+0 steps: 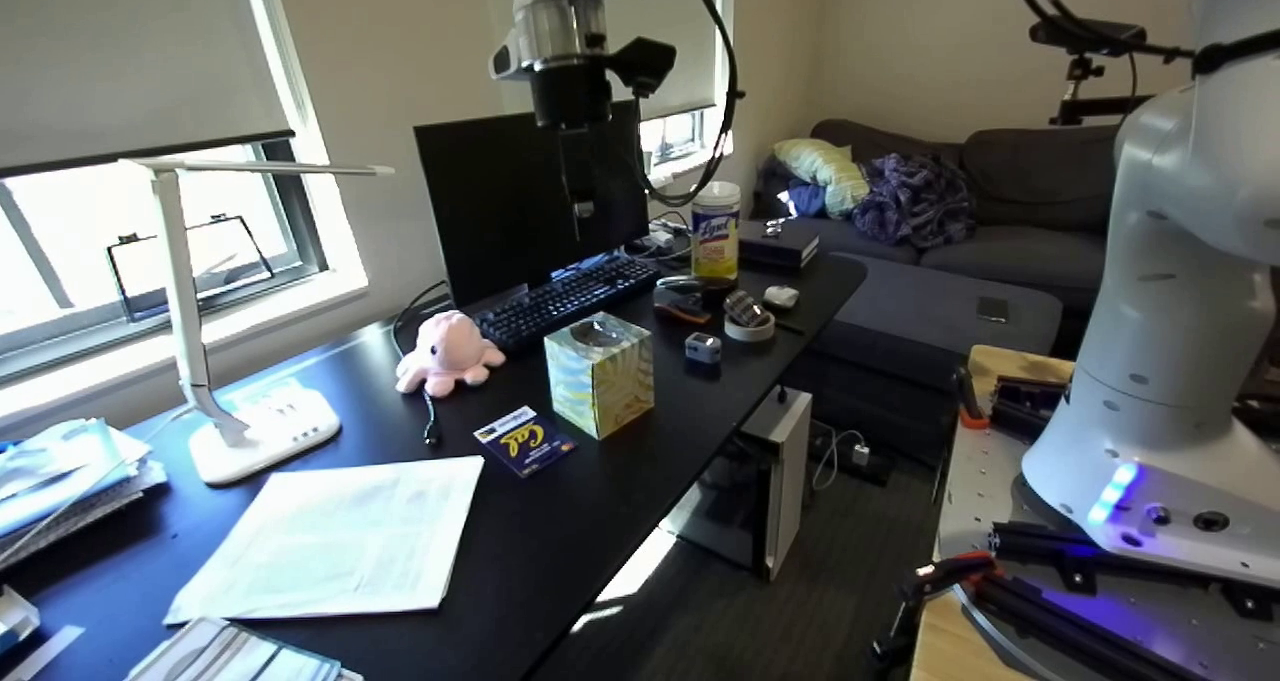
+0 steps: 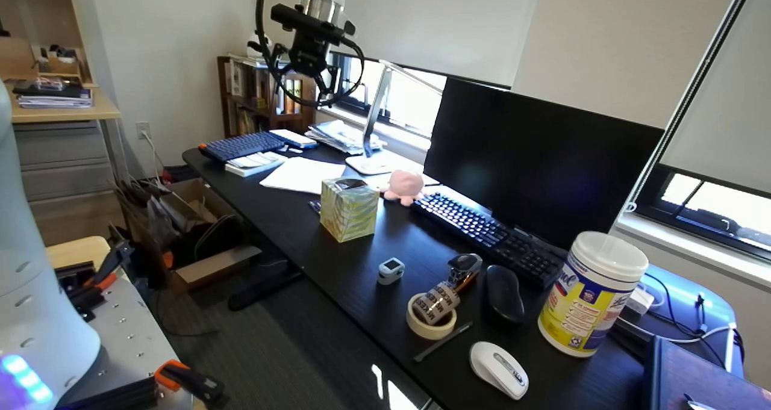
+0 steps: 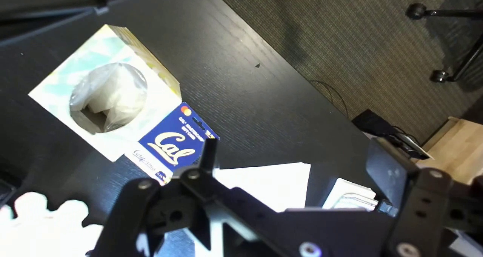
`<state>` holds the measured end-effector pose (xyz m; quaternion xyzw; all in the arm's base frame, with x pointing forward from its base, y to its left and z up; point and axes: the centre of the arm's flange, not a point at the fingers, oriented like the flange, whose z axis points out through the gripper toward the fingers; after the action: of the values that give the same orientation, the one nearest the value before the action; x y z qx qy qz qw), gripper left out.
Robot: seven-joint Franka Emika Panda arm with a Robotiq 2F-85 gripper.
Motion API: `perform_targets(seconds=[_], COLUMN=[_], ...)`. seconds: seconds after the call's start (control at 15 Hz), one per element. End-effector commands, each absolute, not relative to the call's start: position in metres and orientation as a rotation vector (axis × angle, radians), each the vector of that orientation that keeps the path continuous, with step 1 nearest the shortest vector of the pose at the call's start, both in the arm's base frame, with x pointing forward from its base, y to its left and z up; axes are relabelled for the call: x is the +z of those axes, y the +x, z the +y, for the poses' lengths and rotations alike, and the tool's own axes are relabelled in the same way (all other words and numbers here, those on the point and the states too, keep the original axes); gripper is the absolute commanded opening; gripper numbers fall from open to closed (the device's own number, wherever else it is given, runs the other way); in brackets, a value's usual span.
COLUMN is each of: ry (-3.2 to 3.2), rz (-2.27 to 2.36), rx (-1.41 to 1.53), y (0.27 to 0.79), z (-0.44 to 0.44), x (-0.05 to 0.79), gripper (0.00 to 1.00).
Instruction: Move the striped paper to the right side of the desk
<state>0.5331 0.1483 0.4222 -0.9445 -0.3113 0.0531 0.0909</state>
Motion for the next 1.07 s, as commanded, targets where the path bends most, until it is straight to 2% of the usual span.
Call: perform_targets(seconds=[0.0,0.27,0.53,0.87,0.93,1.0], ry=[-2.808,-2.755,-2.74,-2.743,-2.736,-2.734], rz=[-0.925,-1.048,-1.11,-1.206,-1.226,-1.207], rx=[0.154,0.182,0.058,0.057,0.044,0.056], y=[0.533,0.56,0.593,0.634,0.633,0.597], z=[0.148,0.201,0.289,0.384,0.391,0.363], x=[0.424,0.385,0.341,0.297,0.296,0.298], gripper=[1.0,1.0,1.0,1.0,1.0,1.0])
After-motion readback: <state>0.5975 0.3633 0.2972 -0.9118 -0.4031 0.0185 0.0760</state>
